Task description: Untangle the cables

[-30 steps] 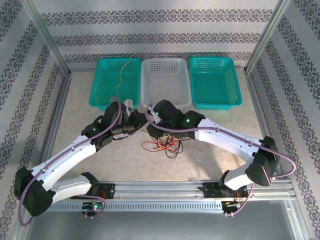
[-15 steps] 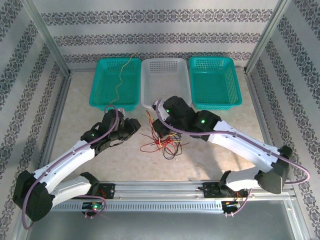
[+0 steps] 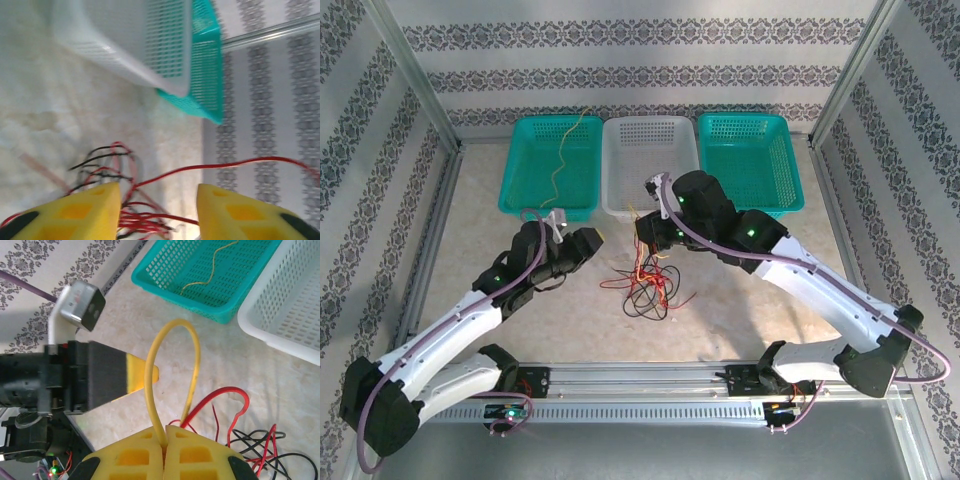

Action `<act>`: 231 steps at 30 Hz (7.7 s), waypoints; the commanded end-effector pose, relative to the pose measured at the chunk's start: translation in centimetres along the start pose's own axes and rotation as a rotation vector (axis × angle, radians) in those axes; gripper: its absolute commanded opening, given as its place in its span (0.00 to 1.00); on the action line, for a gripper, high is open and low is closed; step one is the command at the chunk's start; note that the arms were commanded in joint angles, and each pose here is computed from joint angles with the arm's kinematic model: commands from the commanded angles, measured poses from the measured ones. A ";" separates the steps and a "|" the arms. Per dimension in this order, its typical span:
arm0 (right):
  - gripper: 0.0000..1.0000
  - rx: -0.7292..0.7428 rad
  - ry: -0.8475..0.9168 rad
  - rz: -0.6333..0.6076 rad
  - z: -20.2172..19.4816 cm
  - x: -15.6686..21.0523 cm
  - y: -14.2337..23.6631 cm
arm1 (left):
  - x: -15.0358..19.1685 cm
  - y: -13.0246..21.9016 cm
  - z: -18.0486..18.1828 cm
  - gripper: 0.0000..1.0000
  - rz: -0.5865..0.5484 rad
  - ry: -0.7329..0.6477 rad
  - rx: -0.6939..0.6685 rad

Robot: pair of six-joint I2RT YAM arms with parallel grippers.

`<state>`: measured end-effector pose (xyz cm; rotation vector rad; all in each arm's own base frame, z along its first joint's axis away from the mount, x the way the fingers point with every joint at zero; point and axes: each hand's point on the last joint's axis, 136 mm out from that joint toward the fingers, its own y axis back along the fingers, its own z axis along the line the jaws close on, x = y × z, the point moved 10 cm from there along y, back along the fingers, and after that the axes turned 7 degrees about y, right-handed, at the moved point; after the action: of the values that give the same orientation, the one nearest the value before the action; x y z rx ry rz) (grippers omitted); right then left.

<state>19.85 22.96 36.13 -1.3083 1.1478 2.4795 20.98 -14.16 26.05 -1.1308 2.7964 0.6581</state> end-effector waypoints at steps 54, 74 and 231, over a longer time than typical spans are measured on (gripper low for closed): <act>0.00 -0.282 -0.026 -0.152 1.7 -9.3 4.5 | -2.1 3.1 -14.1 0.55 -0.014 -0.228 0.790; 0.00 -0.462 -0.081 -0.124 2.8 -7.8 5.5 | -2.7 2.6 -14.4 0.10 -0.058 -0.324 0.684; 0.66 0.140 -0.398 0.222 -3.5 5.6 -5.3 | 0.5 3.6 -0.7 0.61 -0.044 -0.342 -0.291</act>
<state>20.71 22.47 28.79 -0.7057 1.3569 2.6501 18.50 -12.07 27.47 -1.0198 2.3828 1.1907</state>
